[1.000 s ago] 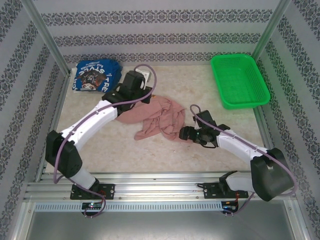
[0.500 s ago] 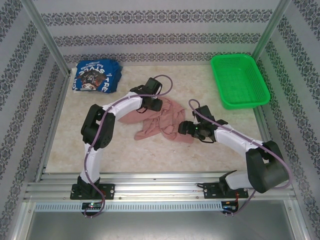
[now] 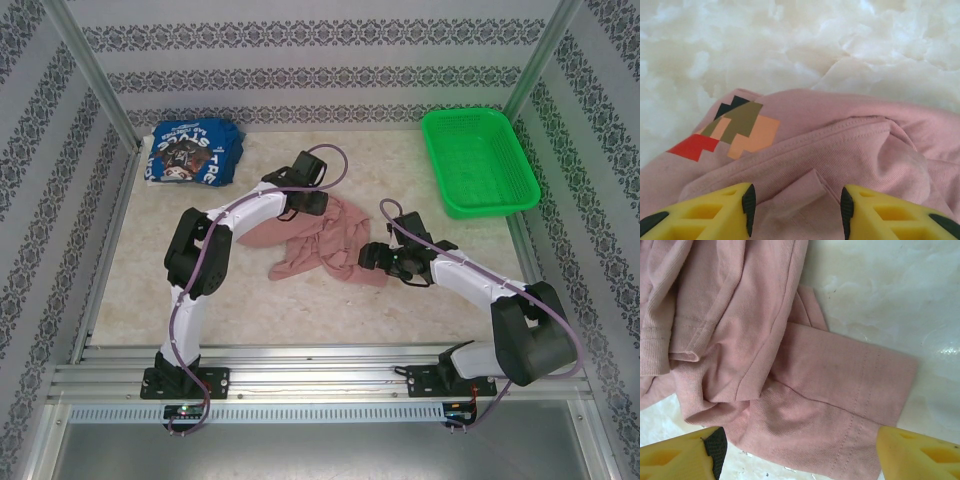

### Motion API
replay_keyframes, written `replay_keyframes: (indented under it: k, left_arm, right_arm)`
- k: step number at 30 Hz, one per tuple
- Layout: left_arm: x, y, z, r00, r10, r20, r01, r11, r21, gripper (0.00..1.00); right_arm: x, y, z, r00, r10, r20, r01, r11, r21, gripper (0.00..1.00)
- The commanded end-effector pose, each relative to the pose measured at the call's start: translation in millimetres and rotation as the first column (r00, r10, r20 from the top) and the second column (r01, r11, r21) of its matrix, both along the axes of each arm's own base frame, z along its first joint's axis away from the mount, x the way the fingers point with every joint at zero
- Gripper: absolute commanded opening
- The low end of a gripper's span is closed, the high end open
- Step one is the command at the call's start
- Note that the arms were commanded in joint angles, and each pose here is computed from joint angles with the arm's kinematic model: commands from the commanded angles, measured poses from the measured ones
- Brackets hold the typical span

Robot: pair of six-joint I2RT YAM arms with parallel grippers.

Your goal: Fold and stack the t-shirts

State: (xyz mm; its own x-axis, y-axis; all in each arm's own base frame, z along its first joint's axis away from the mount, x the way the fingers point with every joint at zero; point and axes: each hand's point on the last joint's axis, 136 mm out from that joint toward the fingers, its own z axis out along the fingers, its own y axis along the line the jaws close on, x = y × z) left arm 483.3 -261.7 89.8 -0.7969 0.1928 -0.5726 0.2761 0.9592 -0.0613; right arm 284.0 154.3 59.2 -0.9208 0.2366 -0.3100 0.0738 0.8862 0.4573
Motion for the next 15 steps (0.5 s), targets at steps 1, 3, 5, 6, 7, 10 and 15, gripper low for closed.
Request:
replay_keyframes:
  k: [1,3,5,6,7,10,15]
  left_arm:
    - [6,-5,1,1.0,-0.007,0.018,0.007,1.0,0.027,0.49]
    - [2,-8,0,1.0,-0.019,0.0,0.019,1.0,0.019,0.47]
    - [-1,-11,0,0.999,-0.032,-0.007,0.032,0.999,0.0,0.46]
    - [-2,-12,0,0.999,-0.038,-0.014,0.038,0.999,-0.004,0.46]
    - [-4,-13,-1,0.999,-0.044,-0.023,0.044,0.999,-0.004,0.45]
    - [-8,-11,-4,0.998,-0.046,-0.043,0.046,0.999,0.006,0.44]
    - [-12,-10,-8,0.996,-0.056,-0.069,0.058,0.998,0.019,0.42]
  right_arm:
    - [-2,-1,-4,1.0,0.016,-0.001,-0.016,1.0,0.009,0.79]
    - [-3,-1,-5,1.0,0.015,0.001,-0.015,1.0,0.007,0.79]
    - [-3,-2,-5,1.0,0.013,0.003,-0.013,1.0,0.007,0.79]
    - [-2,-3,-5,1.0,0.013,0.003,-0.013,1.0,0.007,0.79]
    - [-2,-2,-6,1.0,0.013,0.0,-0.013,1.0,0.01,0.79]
    - [-3,-2,-5,1.0,0.015,0.001,-0.015,1.0,0.014,0.79]
    - [-4,-4,-4,1.0,0.013,0.006,-0.013,1.0,0.015,0.79]
